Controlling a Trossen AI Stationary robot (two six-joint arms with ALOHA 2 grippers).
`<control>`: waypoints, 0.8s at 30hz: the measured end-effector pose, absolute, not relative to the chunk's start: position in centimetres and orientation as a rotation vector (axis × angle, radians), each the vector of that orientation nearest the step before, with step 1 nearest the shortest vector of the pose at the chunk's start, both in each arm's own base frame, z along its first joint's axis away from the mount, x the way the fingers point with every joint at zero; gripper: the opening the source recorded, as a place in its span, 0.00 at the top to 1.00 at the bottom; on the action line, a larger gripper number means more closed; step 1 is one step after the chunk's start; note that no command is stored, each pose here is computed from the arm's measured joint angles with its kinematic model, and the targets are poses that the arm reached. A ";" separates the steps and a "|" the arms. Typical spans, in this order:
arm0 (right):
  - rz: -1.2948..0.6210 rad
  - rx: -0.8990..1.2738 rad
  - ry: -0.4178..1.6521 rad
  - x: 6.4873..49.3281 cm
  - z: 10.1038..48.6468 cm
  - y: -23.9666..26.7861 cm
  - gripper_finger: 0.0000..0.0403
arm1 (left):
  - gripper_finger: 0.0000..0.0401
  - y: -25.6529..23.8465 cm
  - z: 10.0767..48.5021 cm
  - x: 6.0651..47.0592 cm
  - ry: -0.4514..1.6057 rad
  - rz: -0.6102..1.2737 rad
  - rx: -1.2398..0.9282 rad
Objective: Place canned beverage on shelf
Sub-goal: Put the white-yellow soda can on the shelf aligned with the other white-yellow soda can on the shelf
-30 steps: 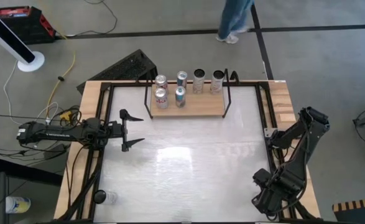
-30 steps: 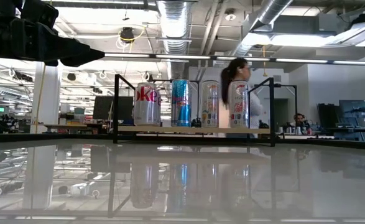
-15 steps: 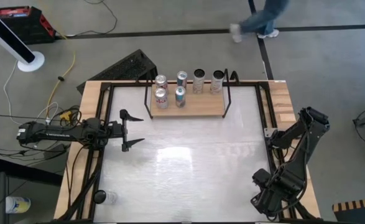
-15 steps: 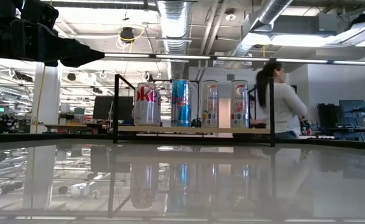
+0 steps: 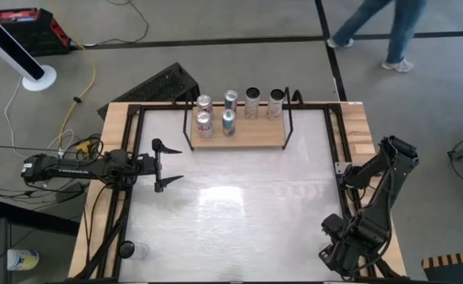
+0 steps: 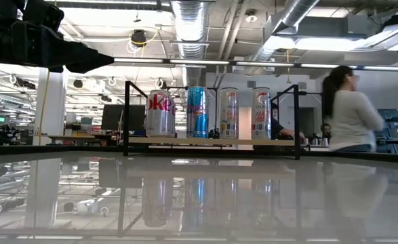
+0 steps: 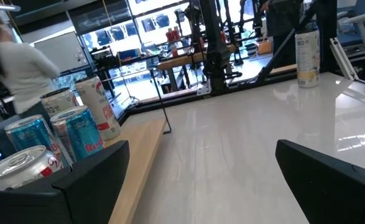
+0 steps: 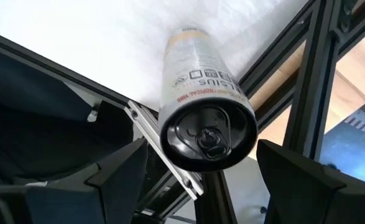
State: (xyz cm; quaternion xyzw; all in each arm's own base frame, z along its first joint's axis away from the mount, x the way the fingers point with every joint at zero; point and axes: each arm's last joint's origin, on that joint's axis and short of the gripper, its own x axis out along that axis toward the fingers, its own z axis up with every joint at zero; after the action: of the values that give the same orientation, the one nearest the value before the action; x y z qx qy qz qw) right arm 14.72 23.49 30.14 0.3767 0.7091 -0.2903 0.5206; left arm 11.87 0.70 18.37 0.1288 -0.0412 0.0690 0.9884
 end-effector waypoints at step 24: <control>-0.677 0.821 1.745 15.6 28.4 24.6 0.19 | 0.02 0.7 18.4 11.9 -0.084 0.139 0.261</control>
State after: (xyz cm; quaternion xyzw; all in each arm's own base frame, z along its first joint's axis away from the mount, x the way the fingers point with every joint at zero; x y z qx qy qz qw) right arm 15.55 24.63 28.41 0.3428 0.7284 -0.2828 0.5214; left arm 11.87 0.70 18.39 0.1300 -0.0418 0.0692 0.9882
